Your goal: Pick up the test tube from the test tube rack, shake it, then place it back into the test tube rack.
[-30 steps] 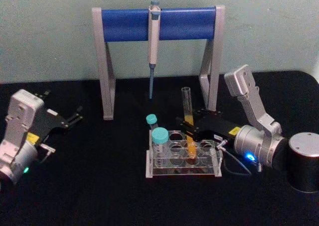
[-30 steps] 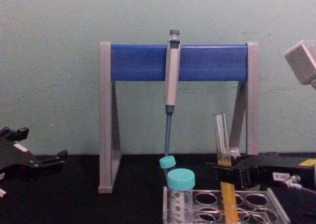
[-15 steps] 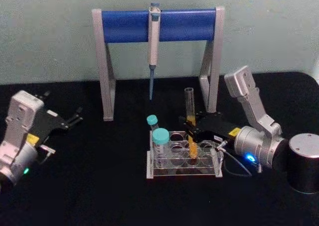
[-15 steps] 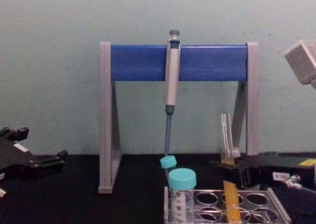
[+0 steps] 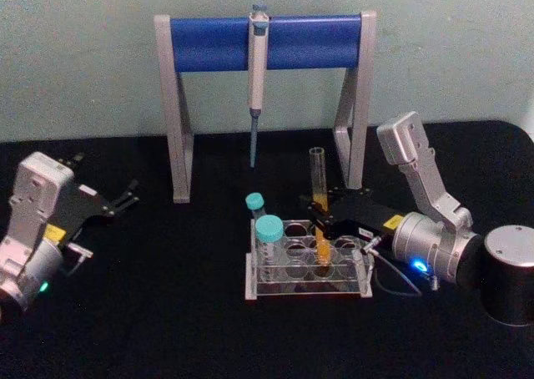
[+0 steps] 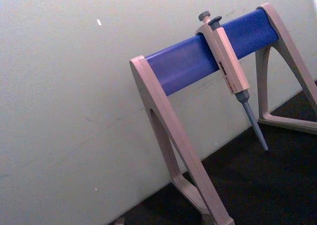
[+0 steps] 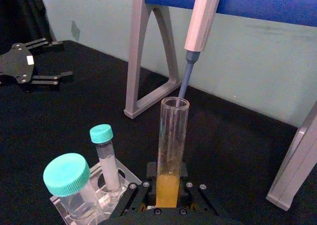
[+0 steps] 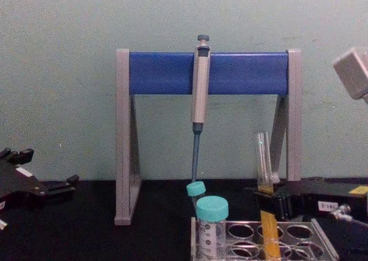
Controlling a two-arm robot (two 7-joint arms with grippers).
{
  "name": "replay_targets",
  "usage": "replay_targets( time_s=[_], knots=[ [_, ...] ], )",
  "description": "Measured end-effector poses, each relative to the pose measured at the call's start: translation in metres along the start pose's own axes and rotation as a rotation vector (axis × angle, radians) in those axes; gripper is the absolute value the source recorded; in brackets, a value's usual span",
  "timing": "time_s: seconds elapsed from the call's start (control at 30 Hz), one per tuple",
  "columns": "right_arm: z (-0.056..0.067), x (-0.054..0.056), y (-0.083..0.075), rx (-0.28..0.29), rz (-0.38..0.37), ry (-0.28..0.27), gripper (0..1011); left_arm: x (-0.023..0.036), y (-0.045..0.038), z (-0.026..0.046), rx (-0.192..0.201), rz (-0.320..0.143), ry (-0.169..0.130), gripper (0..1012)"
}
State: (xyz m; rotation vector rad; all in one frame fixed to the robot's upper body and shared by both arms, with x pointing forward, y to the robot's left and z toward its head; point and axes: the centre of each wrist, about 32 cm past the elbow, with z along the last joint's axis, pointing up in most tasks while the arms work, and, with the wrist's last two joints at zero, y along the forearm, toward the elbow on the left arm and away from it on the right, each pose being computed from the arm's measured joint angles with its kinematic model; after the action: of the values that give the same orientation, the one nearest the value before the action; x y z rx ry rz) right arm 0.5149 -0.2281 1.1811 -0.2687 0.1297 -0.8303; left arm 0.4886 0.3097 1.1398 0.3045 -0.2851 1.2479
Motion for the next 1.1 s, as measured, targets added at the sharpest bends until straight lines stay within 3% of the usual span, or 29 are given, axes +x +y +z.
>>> replay_targets(
  time_s=[0.57, 1.1],
  knots=[
    [0.0, 0.001, -0.001, 0.015, 0.017, 0.003, 232, 0.0, 0.0, 0.0, 0.0, 0.0, 0.0, 1001],
    [0.011, -0.001, -0.006, 0.051, 0.024, -0.016, 232, 0.0, 0.0, 0.0, 0.0, 0.0, 0.0, 1001]
  ],
)
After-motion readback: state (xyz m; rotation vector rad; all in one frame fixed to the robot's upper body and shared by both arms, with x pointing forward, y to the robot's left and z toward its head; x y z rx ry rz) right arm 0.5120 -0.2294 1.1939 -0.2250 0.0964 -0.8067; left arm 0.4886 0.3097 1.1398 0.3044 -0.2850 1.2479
